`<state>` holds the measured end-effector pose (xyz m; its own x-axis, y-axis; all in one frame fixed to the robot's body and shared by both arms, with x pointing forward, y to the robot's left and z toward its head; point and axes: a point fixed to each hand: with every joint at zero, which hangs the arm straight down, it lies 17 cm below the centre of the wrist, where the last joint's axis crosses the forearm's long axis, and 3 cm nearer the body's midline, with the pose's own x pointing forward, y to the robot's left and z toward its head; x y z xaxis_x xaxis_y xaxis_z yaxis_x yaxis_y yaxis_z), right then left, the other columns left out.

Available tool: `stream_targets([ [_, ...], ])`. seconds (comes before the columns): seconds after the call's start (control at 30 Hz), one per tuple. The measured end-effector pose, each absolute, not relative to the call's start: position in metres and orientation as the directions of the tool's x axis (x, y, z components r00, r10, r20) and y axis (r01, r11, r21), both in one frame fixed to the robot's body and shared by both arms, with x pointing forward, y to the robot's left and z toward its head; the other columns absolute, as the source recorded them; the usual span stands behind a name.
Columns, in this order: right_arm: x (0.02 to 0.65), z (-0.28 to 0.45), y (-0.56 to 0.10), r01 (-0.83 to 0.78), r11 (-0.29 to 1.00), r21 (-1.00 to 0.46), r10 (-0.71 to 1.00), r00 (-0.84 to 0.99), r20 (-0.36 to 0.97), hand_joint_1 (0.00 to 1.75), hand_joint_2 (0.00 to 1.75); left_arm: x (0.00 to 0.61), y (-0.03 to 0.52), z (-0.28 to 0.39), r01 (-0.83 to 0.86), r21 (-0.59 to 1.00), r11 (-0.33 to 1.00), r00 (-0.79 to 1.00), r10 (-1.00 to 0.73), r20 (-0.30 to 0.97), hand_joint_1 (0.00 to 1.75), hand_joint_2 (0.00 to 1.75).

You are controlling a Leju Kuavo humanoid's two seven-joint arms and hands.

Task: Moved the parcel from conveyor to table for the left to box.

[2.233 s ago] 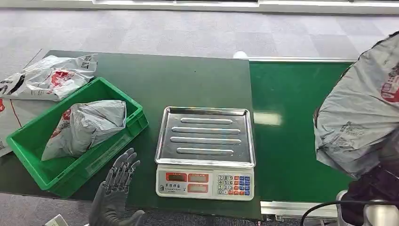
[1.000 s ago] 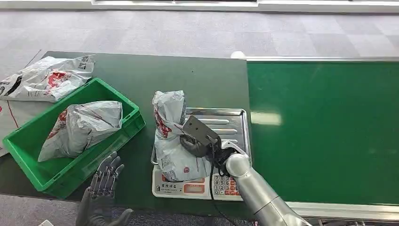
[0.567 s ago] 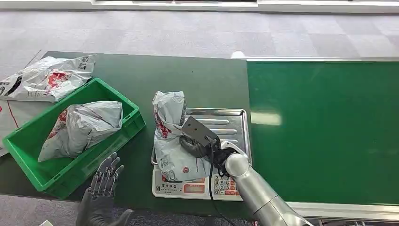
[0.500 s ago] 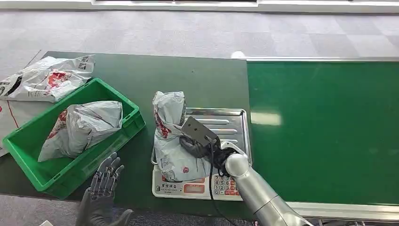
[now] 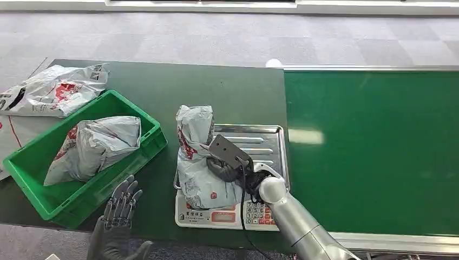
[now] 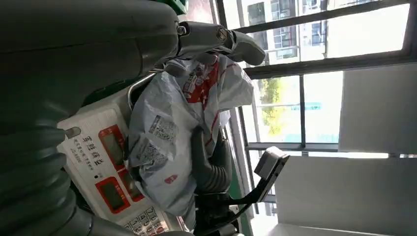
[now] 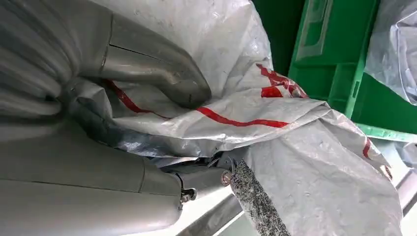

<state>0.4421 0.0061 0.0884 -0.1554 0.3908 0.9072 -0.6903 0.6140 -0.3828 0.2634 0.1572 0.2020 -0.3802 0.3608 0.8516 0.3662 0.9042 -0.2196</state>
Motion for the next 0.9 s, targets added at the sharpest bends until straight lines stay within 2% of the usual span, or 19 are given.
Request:
stream_targets([
  [0.9,0.4421,0.0872,0.0058,-0.691,0.614,-0.382,0.392,-0.153,0.907,1.75,1.75,0.2637,0.1582,0.202,0.363,-0.22,0.905,-0.381,0.36,0.852,0.0,1.75],
])
